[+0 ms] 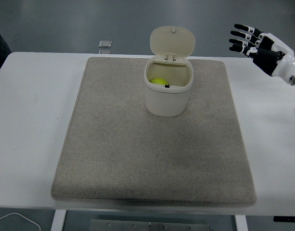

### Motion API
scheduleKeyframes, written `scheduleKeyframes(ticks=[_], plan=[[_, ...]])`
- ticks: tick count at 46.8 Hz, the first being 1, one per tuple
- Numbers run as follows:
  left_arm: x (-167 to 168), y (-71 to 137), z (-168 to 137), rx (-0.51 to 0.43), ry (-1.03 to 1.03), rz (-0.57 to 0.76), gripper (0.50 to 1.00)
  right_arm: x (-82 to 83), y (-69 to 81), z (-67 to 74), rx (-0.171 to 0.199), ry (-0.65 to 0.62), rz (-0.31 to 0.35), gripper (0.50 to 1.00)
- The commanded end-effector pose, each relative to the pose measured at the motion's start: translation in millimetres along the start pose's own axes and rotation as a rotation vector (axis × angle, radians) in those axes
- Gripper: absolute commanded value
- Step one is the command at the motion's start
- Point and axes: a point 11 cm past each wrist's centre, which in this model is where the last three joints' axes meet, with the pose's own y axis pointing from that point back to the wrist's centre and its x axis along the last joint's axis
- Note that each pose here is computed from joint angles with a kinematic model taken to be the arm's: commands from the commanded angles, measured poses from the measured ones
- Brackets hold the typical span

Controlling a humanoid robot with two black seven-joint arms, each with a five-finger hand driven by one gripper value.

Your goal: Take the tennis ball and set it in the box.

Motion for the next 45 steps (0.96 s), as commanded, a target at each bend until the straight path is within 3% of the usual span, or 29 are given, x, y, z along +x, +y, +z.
scheduleKeyframes(ticks=[1,11,15,22,45], plan=[[0,0,0,0.001,0.000,0.000,0.990,-2.3,-4.1,5.5,0.004,-0.043,0.048,0.860],[0,0,0,0.000,0.000,0.000,0.990,-15.9,-11.1,23.2,-0.013,-0.070,0.077,0.864],[0,0,0,0.000,0.000,0.000,0.992,-16.6,-10.6,26.0,-0.017,-0.067,0.074,0.907],[0,0,0,0.000,0.000,0.000,0.992,-17.8,-10.0,28.6,-0.023,-0.071,0.067,0.923],[0,0,0,0.000,0.000,0.000,0.992,-19.6,-6.8,40.1,-0.041,-0.082,0.067,0.926]])
